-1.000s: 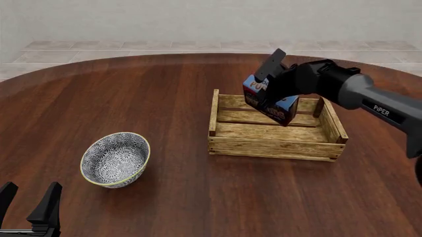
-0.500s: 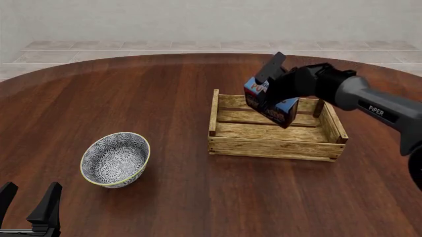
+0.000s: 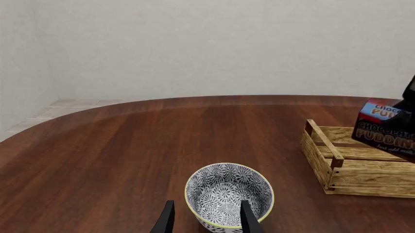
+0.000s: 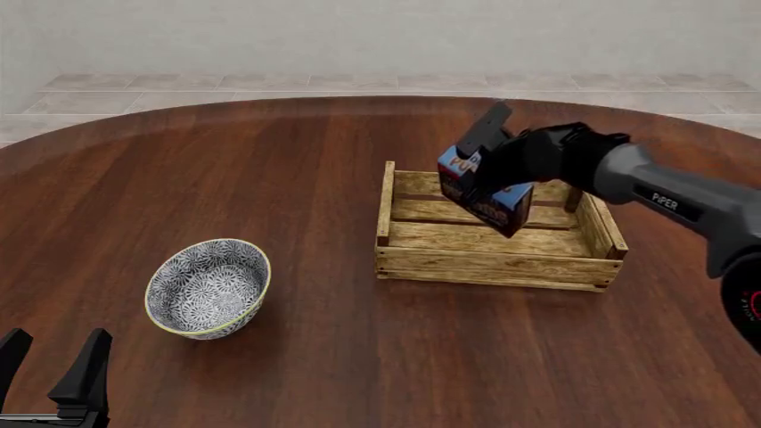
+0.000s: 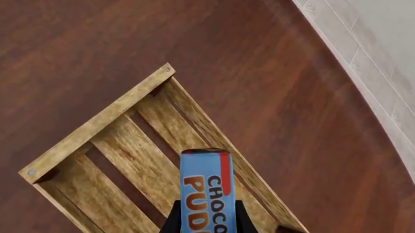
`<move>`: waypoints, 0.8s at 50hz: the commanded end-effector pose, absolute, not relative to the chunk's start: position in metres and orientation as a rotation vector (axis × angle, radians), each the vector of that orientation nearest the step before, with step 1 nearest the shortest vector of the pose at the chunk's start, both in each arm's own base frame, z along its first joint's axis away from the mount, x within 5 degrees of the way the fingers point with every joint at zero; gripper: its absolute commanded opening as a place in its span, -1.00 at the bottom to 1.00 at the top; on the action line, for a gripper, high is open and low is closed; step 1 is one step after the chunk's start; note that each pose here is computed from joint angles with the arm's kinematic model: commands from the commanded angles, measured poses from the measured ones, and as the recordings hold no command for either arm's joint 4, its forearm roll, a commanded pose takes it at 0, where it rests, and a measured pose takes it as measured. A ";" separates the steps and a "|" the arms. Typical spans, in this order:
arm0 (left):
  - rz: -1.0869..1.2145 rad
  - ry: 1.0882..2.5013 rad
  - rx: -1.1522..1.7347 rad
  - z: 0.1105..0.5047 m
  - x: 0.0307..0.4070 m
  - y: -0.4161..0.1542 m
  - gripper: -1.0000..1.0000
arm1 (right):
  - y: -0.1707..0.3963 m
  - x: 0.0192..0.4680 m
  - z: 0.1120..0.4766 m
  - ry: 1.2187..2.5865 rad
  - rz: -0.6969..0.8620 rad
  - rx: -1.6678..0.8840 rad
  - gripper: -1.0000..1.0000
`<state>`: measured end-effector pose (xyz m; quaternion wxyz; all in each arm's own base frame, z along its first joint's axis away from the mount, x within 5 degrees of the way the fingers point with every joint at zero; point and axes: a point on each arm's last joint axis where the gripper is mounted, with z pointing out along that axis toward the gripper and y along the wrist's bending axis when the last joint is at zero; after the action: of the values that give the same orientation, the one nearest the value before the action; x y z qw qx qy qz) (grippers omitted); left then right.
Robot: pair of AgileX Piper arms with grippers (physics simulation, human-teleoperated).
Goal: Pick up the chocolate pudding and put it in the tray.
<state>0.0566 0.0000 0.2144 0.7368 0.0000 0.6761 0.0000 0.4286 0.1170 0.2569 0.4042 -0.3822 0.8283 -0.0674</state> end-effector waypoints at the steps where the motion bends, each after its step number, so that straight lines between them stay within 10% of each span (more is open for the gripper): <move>1: 0.000 1.485 0.000 0.214 0.057 0.000 1.00 | 0.119 0.433 0.252 2.101 -0.157 -0.936 -1.00; 40: 0.000 1.485 0.000 0.214 0.057 0.000 1.00 | 0.124 0.439 0.229 2.118 -0.133 -0.907 -1.00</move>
<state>0.0566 0.0000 0.2144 0.7368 0.0000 0.6761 0.0000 0.4371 0.1235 0.2313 0.4020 -0.3709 0.8352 -0.0575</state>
